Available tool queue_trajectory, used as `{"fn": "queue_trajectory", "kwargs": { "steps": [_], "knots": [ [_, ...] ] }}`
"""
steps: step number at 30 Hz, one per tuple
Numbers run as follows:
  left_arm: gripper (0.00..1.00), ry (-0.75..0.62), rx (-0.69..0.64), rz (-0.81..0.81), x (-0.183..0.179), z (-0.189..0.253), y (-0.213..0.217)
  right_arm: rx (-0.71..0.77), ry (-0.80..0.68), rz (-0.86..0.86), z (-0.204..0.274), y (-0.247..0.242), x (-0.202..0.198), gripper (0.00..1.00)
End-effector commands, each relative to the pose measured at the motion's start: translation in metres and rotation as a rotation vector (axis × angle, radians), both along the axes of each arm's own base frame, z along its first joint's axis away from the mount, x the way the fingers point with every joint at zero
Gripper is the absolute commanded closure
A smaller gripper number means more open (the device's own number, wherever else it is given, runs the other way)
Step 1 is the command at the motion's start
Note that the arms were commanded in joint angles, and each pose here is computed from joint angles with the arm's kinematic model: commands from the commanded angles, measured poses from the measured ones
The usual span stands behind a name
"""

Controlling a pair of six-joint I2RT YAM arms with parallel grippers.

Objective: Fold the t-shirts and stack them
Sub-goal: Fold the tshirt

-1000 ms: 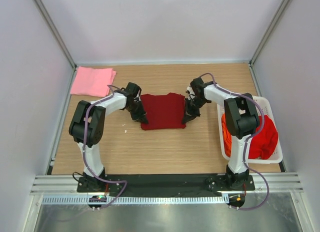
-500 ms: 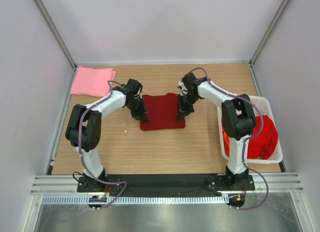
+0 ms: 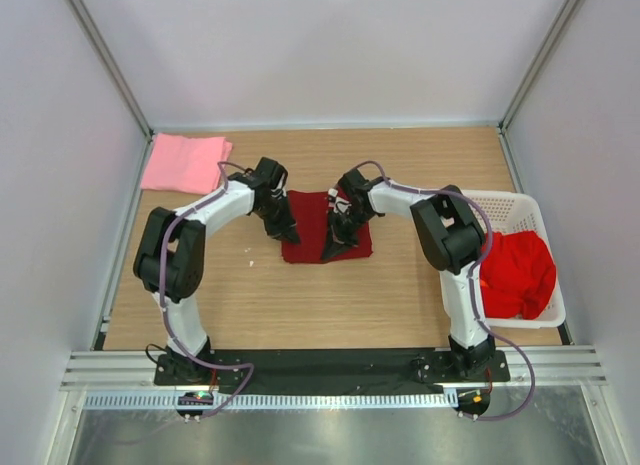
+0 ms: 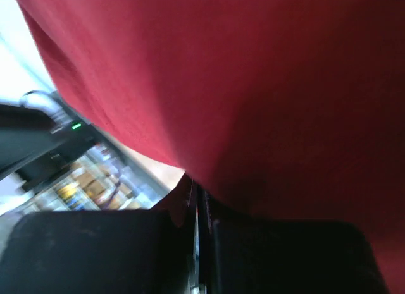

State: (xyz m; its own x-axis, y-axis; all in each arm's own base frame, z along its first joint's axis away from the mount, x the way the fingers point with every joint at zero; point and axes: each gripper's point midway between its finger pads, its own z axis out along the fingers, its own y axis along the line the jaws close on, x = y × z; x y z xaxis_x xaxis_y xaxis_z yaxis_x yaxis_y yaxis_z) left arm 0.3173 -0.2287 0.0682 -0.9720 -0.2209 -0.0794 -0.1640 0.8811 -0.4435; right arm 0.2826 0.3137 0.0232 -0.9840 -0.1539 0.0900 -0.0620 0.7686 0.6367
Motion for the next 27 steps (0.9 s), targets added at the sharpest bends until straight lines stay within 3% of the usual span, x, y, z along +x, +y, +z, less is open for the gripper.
{"fn": "queue_trajectory", "kwargs": {
  "steps": [1,9,12,19,23,27],
  "knots": [
    [0.91,0.061,0.008,0.007,-0.008,-0.024,0.003,0.006,0.002,-0.023,-0.010,-0.008,0.008,0.99],
    [0.93,0.086,0.053,-0.006,-0.023,-0.040,0.018,0.094,-0.077,-0.056,0.057,-0.014,0.020,0.99],
    [0.92,0.100,0.061,-0.006,-0.028,-0.045,0.020,0.084,-0.074,-0.080,0.055,-0.029,0.020,0.99],
    [0.93,0.100,0.091,-0.008,-0.032,-0.045,0.027,-0.068,-0.033,-0.166,0.014,-0.104,0.018,0.99],
    [0.90,0.033,0.071,-0.020,-0.020,-0.018,0.024,-0.231,-0.073,-0.147,-0.003,-0.129,0.024,0.99],
    [0.85,-0.038,0.037,0.006,0.002,0.016,0.029,-0.307,-0.169,-0.165,0.013,-0.138,0.048,0.99]
  ]
}}
